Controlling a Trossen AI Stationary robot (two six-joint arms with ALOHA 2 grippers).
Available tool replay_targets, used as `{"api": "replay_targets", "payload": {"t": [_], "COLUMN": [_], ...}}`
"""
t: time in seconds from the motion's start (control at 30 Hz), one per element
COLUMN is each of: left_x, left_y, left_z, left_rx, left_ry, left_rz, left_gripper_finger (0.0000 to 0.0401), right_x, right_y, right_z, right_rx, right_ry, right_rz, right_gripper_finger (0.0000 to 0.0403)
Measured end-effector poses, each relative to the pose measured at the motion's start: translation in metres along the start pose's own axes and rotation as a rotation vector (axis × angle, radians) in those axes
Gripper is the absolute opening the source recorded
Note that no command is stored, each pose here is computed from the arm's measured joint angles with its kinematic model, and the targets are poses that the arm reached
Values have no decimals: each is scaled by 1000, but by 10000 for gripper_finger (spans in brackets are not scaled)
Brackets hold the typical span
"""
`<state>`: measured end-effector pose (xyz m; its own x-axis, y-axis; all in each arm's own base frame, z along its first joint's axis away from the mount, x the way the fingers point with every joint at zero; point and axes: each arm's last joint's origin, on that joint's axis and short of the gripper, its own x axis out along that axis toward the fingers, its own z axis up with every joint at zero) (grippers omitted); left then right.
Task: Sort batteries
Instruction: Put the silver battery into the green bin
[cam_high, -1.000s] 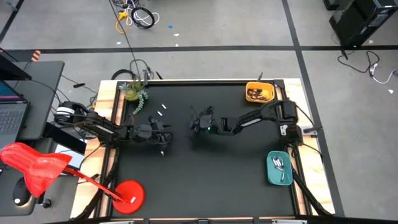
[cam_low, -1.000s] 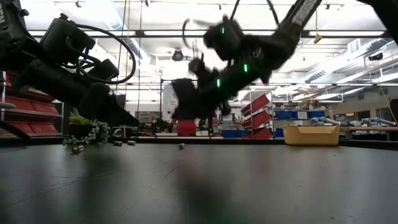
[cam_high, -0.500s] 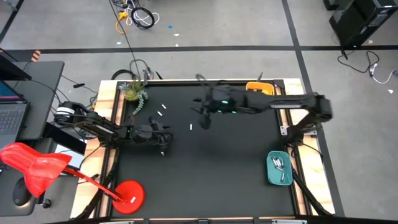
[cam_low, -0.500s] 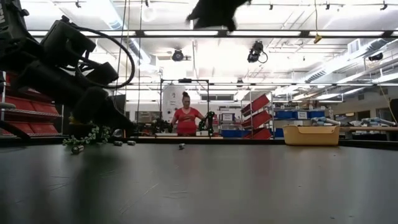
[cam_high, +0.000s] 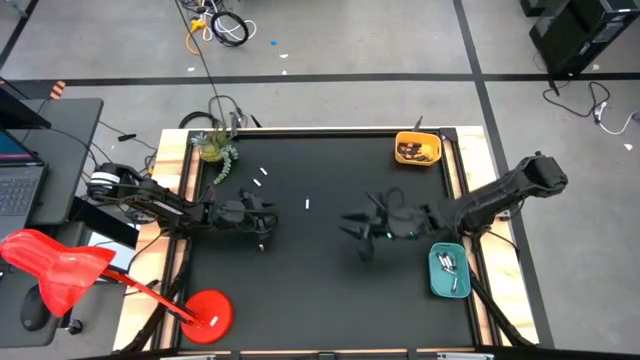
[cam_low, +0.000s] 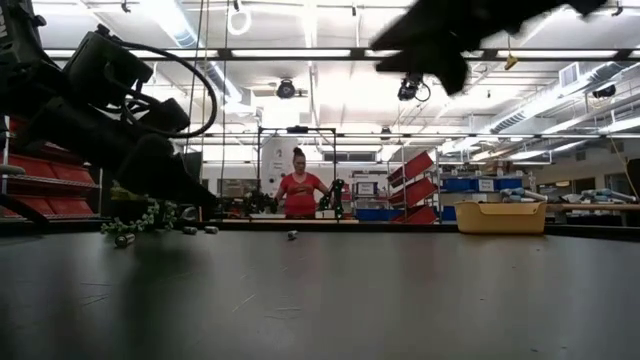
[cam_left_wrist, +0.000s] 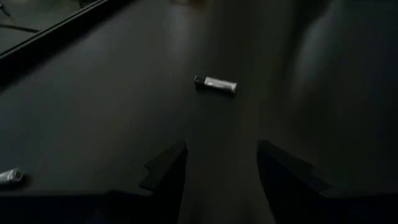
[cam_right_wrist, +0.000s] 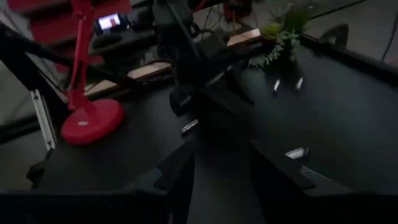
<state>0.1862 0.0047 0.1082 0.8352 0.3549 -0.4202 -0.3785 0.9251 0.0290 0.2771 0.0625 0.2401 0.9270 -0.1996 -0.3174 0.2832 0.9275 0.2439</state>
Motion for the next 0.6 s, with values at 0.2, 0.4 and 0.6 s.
{"api": "replay_targets", "payload": {"t": [0.2,0.4,0.6], "left_x": [0,0,0], "left_y": [-1,-2,-3], "left_z": [3,5,8], "left_rx": [-14,-21,-21], "left_ry": [-27,-44,-70], "left_rz": [-35,-60,-63], "left_gripper_finger": [198,198,198], "right_x": [-24,-46,-29], "right_y": [-5,-26,-15], "right_z": [-62,-85,-73], "right_rx": [115,305,367], "right_ry": [-70,-113,-39], "right_rz": [-19,72,175], "right_gripper_finger": [158,158,157]}}
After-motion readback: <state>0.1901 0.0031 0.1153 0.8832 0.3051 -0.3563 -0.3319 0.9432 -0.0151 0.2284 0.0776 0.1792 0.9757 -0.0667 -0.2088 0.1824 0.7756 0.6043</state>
